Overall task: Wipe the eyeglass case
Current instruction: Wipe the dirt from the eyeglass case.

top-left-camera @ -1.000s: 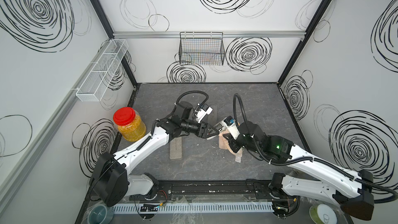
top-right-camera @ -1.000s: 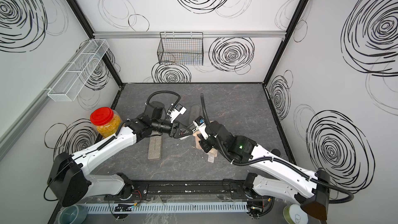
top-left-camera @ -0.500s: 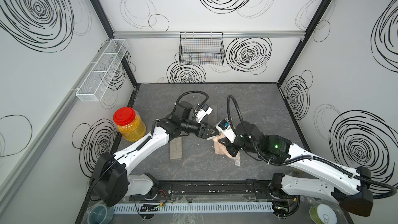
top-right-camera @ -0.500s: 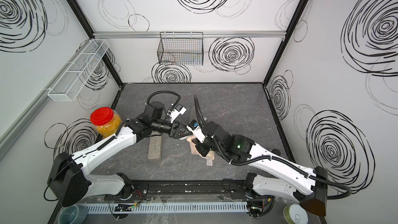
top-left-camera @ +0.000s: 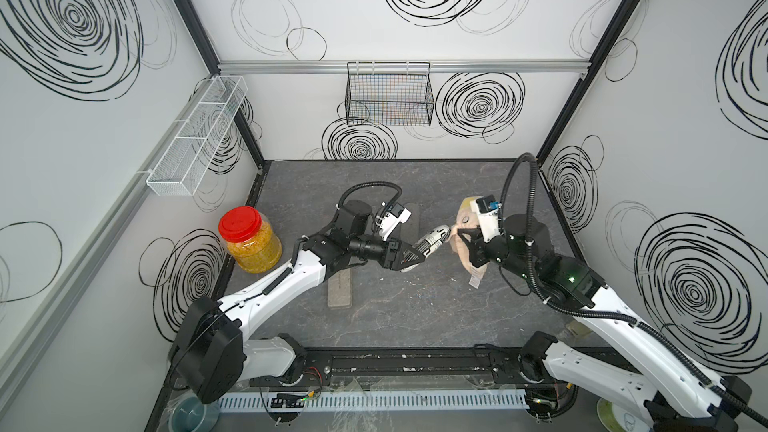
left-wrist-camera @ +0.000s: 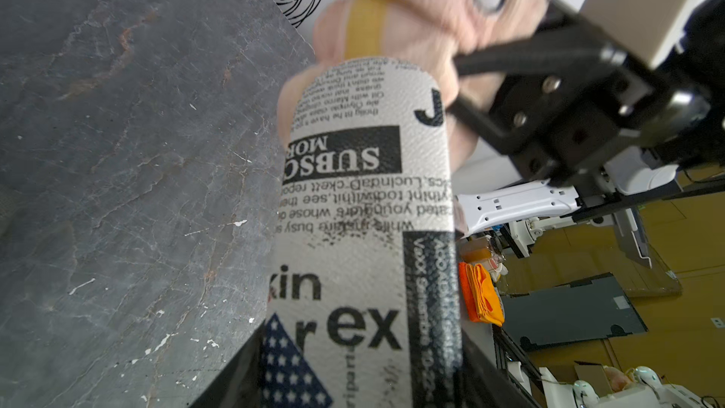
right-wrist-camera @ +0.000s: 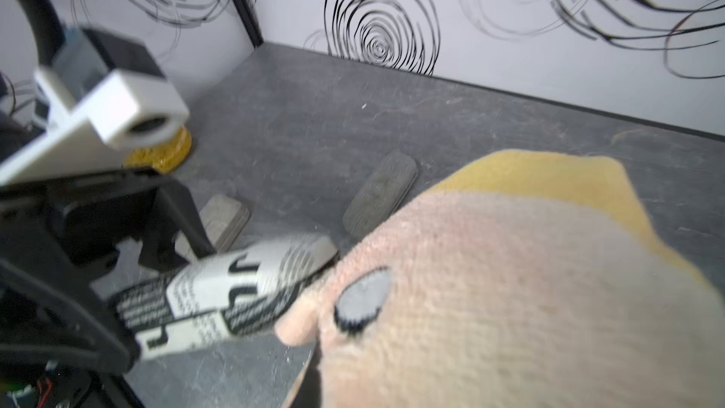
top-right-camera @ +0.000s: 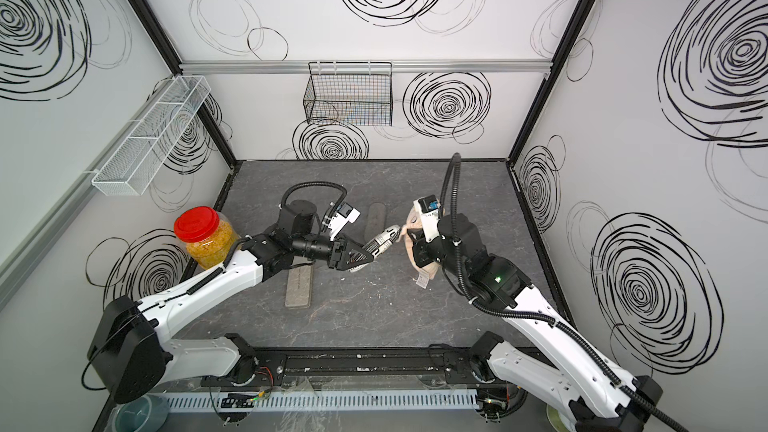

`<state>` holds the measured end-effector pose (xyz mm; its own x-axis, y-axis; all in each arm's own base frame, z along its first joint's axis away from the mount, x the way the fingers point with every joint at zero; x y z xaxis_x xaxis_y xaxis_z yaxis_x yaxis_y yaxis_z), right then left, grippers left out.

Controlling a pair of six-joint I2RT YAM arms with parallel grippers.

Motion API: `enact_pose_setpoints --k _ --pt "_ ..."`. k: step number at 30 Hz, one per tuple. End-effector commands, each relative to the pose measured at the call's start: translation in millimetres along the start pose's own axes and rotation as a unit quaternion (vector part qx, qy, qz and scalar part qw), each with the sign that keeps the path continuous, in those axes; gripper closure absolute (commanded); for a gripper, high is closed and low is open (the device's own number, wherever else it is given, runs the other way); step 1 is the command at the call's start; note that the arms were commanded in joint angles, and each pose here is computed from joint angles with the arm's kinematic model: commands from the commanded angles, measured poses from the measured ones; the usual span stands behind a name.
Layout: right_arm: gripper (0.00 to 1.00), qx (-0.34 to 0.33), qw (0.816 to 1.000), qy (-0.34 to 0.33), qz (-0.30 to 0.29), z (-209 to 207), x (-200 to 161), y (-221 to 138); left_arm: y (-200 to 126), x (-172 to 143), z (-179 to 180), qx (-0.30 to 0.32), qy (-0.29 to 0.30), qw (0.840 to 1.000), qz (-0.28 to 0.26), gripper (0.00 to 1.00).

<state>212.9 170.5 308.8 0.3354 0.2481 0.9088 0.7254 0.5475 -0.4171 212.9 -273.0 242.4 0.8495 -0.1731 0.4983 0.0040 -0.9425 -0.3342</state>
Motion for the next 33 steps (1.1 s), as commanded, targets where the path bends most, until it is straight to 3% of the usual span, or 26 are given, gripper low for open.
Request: enact_pose_setpoints --k 1,6,10,18,21,24,27,30,33 --pt "0.98 0.050 0.995 0.033 -0.082 5.5 35.9 -9.7 0.3 -6.7 -13.7 -0.031 0.028 0.999 0.001 0.39" --pt "0.98 0.146 0.981 0.054 -0.112 26.5 49.9 -19.0 -2.9 6.8 -23.2 -0.034 0.017 0.998 -0.040 0.40" --pt "0.97 0.175 0.973 0.070 -0.130 31.6 56.4 -17.9 -8.5 11.9 -43.8 -0.037 0.037 0.996 -0.067 0.39" --pt "0.98 0.057 0.989 0.119 -0.059 -16.1 54.9 14.8 -16.2 12.3 -56.6 -0.053 0.044 0.995 -0.071 0.39" --pt "0.97 0.130 0.984 0.093 -0.080 0.7 69.3 1.4 -17.4 12.0 -59.1 -0.057 0.050 0.994 -0.074 0.39" --pt "0.96 0.226 0.964 0.075 -0.117 25.4 81.6 -21.9 -18.1 11.1 -60.2 -0.062 0.057 0.993 -0.077 0.39" --pt "0.95 0.266 0.952 0.075 -0.135 34.8 84.0 -32.5 -15.7 9.2 -57.7 -0.065 0.056 0.994 -0.071 0.39" --pt "0.95 0.251 0.957 0.084 -0.122 30.0 79.1 -24.5 -14.5 6.9 -58.8 -0.071 0.058 0.994 -0.064 0.39" --pt "0.96 0.162 0.978 0.110 -0.078 4.4 66.3 -1.1 -15.7 5.4 -61.6 -0.075 0.067 0.993 -0.059 0.39"
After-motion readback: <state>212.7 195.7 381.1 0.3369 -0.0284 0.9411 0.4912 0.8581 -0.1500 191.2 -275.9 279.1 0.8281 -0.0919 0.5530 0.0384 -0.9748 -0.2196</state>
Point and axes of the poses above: each gripper's point midway between its finger pads, its own y axis out along the fingers, its own z axis along the line the jaws close on, x = y × z, the point moved 4 cm from there along -y, back along the fingers, and after that the axes turned 9 degrees about -y, right-handed, at the moved point
